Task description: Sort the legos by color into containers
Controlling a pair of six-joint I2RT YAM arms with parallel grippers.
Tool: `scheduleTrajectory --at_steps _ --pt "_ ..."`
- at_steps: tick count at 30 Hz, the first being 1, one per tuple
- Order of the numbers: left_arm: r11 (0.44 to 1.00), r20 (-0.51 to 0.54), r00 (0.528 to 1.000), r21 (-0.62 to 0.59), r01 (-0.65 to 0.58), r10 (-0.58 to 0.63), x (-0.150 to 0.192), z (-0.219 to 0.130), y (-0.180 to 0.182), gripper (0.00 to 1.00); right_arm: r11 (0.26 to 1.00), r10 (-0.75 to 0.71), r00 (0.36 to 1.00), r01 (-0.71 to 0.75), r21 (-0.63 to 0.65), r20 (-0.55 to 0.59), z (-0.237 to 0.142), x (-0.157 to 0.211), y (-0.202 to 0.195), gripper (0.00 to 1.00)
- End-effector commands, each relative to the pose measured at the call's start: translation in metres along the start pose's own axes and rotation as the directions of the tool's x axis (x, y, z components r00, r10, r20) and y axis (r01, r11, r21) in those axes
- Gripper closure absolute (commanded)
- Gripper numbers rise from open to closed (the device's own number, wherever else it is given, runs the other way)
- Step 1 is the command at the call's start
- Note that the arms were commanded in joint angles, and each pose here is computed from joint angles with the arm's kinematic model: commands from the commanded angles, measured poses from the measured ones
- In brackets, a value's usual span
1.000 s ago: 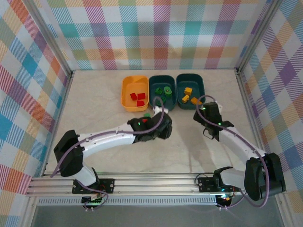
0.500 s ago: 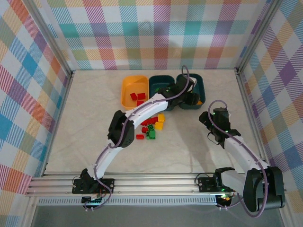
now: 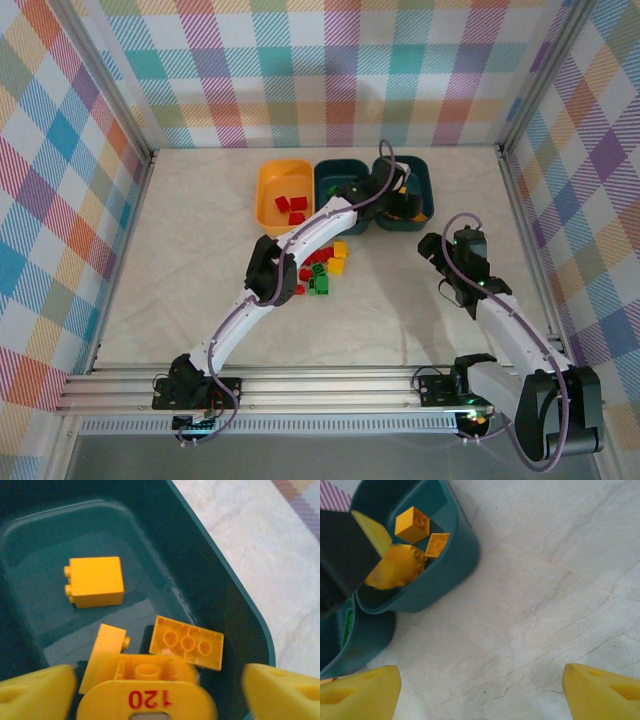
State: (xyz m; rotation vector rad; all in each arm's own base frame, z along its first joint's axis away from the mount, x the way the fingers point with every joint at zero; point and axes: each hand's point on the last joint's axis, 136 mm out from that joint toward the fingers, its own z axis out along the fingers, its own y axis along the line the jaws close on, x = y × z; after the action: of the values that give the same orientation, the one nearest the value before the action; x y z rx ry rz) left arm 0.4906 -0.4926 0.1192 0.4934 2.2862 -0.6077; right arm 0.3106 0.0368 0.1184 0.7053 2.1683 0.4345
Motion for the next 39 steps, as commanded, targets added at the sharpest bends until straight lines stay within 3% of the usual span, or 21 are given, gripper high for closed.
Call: scheduleTrajectory --at_steps 1,6,10,12,15,19,22,28,34,39 --pt "0.997 0.121 0.992 0.075 0.014 -0.023 -0.050 -0.034 -0.019 0.03 0.998 -0.027 0.999 0.029 -0.054 0.020 -0.004 -0.002 0.008 0.16" --pt "0.983 0.203 0.978 0.184 0.016 -0.054 -0.100 -0.105 -0.051 0.00 0.990 -0.095 0.995 0.097 -0.106 0.026 -0.005 0.001 0.024 0.18" --pt "0.992 0.177 0.978 0.086 0.094 -0.108 -0.108 -0.154 -0.015 0.00 0.958 -0.236 0.972 0.232 -0.171 -0.004 -0.007 0.019 0.059 0.22" --pt "0.982 0.162 0.969 0.046 0.181 -0.186 -0.093 -0.163 0.021 0.00 0.925 -0.338 0.940 0.322 -0.202 -0.049 -0.007 0.044 0.082 0.25" --pt "0.939 0.218 0.913 0.053 0.340 -0.343 -0.062 -0.188 0.079 0.00 0.861 -0.477 0.868 0.430 -0.272 -0.139 -0.004 0.094 0.113 0.28" --pt "0.848 0.241 0.831 -0.050 0.527 -0.502 0.017 -0.219 0.158 0.00 0.782 -0.619 0.752 0.560 -0.274 -0.227 0.011 0.143 0.137 0.28" --pt "0.803 0.209 0.814 -0.157 0.575 -0.542 0.087 -0.235 0.188 0.00 0.770 -0.637 0.726 0.583 -0.258 -0.259 0.034 0.151 0.152 0.24" --pt "0.761 0.184 0.811 -0.280 0.585 -0.556 0.175 -0.276 0.210 0.00 0.743 -0.662 0.684 0.653 -0.148 -0.306 0.081 0.153 0.171 0.24" --pt "0.764 0.222 0.815 -0.284 0.579 -0.535 0.196 -0.309 0.209 0.00 0.734 -0.661 0.677 0.673 -0.091 -0.325 0.099 0.154 0.170 0.36" --pt "0.774 0.225 0.826 -0.290 0.563 -0.517 0.198 -0.314 0.209 0.00 0.722 -0.669 0.664 0.687 -0.082 -0.334 0.100 0.156 0.165 0.50"
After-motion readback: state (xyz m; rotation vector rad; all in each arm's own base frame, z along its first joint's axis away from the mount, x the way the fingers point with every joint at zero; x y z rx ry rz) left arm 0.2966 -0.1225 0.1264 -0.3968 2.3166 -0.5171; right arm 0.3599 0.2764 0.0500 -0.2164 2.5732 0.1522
